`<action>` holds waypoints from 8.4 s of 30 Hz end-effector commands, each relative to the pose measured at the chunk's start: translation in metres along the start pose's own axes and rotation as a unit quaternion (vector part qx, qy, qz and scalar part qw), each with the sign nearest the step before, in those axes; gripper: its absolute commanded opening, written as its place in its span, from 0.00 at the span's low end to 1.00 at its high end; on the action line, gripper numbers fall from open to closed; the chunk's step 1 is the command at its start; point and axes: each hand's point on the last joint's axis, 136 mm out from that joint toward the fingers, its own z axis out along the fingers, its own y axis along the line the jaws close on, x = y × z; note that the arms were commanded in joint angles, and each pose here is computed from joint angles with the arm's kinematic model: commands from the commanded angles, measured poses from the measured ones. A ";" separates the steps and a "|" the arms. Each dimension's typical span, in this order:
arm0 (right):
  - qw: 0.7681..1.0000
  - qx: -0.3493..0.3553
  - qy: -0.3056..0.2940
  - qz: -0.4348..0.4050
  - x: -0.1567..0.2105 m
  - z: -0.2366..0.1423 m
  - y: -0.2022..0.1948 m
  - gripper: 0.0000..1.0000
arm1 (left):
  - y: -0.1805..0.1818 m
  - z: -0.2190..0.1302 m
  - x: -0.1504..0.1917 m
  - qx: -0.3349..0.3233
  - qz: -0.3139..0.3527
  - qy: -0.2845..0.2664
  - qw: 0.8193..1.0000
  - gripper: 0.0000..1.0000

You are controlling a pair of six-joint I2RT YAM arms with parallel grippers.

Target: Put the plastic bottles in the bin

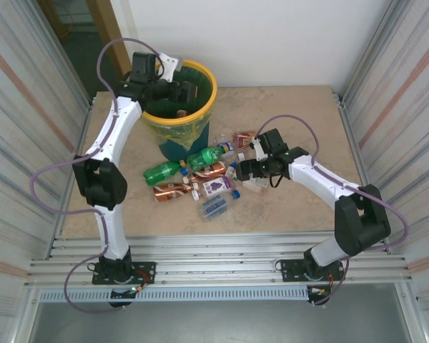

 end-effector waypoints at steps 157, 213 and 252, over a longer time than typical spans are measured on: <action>0.926 -0.043 -0.359 -0.105 -0.110 -0.185 0.114 0.98 | -0.178 -0.099 -0.036 0.209 -0.022 -0.153 0.966 0.22; 0.927 0.107 -0.296 0.206 -0.059 -0.150 -0.026 0.98 | 0.046 -0.005 -0.028 -0.003 -0.098 -0.093 0.991 0.27; 0.919 0.126 -0.260 0.268 -0.039 -0.132 -0.040 0.98 | 0.027 -0.072 -0.081 -0.035 -0.032 -0.162 0.986 0.87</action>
